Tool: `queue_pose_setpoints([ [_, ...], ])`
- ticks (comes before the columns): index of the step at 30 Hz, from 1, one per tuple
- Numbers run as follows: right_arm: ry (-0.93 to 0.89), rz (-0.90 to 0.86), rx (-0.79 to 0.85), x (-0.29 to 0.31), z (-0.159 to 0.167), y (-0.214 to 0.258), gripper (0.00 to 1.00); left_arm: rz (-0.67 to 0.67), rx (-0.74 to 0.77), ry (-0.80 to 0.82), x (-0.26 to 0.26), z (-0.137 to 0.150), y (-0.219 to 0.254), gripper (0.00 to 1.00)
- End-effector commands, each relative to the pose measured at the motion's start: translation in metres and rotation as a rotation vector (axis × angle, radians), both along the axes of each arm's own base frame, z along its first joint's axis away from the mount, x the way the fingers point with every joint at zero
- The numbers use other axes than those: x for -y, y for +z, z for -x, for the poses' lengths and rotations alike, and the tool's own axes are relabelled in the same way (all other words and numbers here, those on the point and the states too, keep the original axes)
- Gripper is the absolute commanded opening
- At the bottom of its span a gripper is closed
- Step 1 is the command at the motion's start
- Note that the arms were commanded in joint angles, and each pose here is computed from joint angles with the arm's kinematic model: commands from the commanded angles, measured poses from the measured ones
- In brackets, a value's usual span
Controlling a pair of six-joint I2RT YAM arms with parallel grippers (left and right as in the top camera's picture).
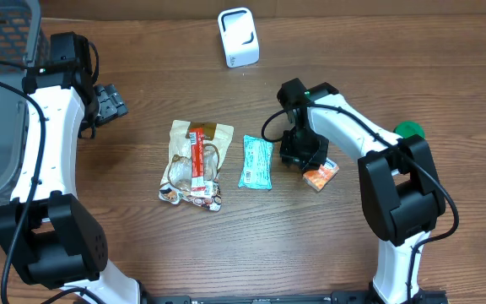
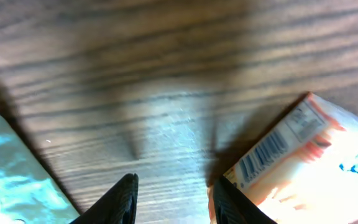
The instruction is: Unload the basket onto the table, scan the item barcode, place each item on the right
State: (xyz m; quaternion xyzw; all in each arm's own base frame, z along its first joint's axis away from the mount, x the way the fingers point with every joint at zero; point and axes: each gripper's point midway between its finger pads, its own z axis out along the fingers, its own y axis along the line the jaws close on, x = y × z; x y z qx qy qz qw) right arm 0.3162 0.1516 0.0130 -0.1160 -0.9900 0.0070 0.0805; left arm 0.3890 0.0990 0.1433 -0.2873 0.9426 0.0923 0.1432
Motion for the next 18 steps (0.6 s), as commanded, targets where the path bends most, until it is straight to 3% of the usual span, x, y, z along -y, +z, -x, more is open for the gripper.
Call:
queue_pose_setpoints([
  [1, 0.014, 0.017, -0.005, 0.002, 0.004, 0.002, 0.41, -0.022, 0.033, -0.02, -0.003, -0.003, 0.015, 1.0],
  [18, 0.045, 0.082, -0.084, 0.02, 0.031, -0.013, 0.4, -0.022, 0.033, -0.02, -0.003, -0.003, 0.015, 1.0],
])
